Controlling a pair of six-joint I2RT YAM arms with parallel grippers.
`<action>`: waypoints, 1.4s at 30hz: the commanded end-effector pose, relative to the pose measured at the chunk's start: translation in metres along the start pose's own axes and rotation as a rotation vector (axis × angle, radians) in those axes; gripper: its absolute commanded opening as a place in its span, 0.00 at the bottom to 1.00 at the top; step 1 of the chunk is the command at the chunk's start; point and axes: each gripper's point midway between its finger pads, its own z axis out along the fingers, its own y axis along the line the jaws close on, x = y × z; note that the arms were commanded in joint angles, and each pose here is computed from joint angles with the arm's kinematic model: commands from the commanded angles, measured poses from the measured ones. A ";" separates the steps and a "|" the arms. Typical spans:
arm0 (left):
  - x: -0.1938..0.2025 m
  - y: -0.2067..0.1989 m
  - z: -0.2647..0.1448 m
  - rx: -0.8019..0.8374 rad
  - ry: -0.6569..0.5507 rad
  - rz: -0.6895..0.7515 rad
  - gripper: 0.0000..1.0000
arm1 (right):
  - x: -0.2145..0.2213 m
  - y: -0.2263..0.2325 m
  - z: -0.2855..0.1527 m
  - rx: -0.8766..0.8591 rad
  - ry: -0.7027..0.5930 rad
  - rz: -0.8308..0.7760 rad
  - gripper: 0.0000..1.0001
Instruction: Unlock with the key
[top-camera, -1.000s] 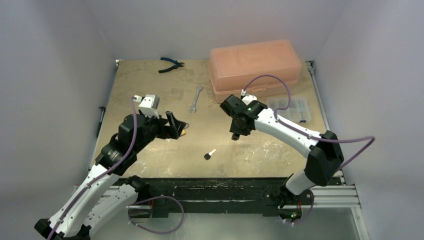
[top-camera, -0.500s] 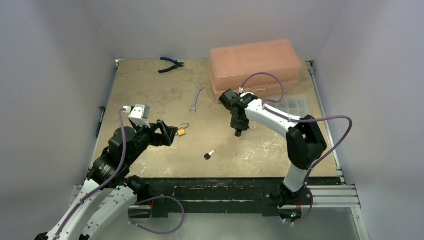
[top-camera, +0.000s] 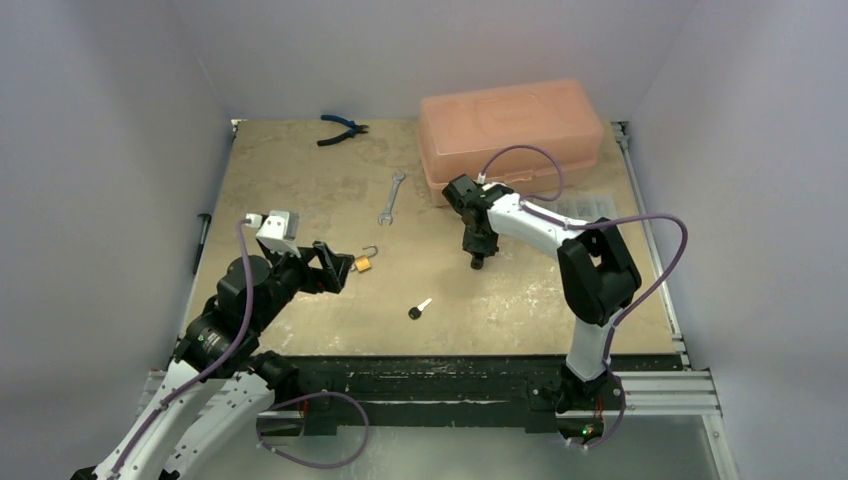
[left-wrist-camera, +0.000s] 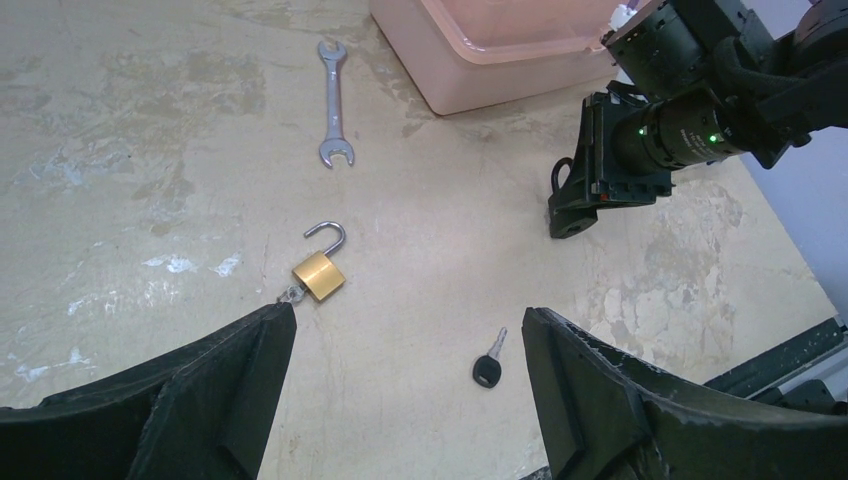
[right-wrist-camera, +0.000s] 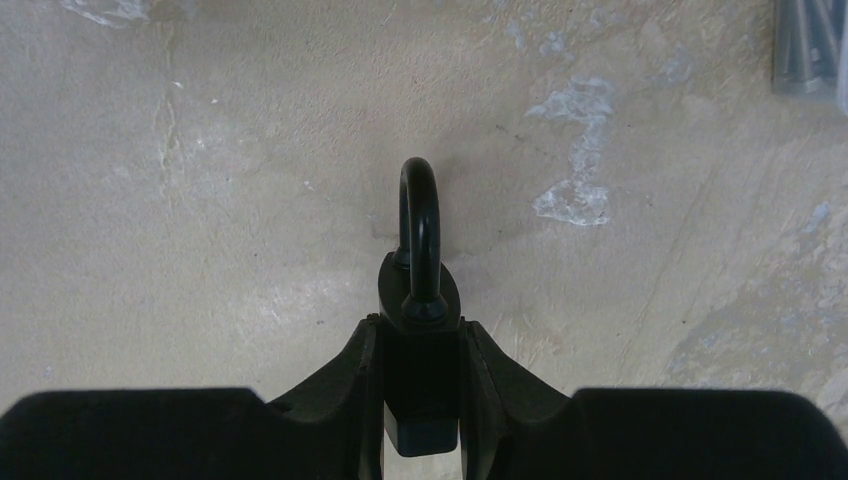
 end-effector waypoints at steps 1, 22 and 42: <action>-0.008 0.000 0.000 0.003 -0.034 0.017 0.89 | -0.020 0.014 -0.005 -0.047 -0.052 0.013 0.00; -0.008 -0.001 -0.001 0.012 -0.041 0.022 0.89 | -0.016 0.021 -0.004 -0.086 -0.016 -0.007 0.57; 0.018 -0.015 0.022 0.091 0.075 0.059 0.85 | -0.047 0.006 -0.086 -0.294 -0.207 -0.043 0.86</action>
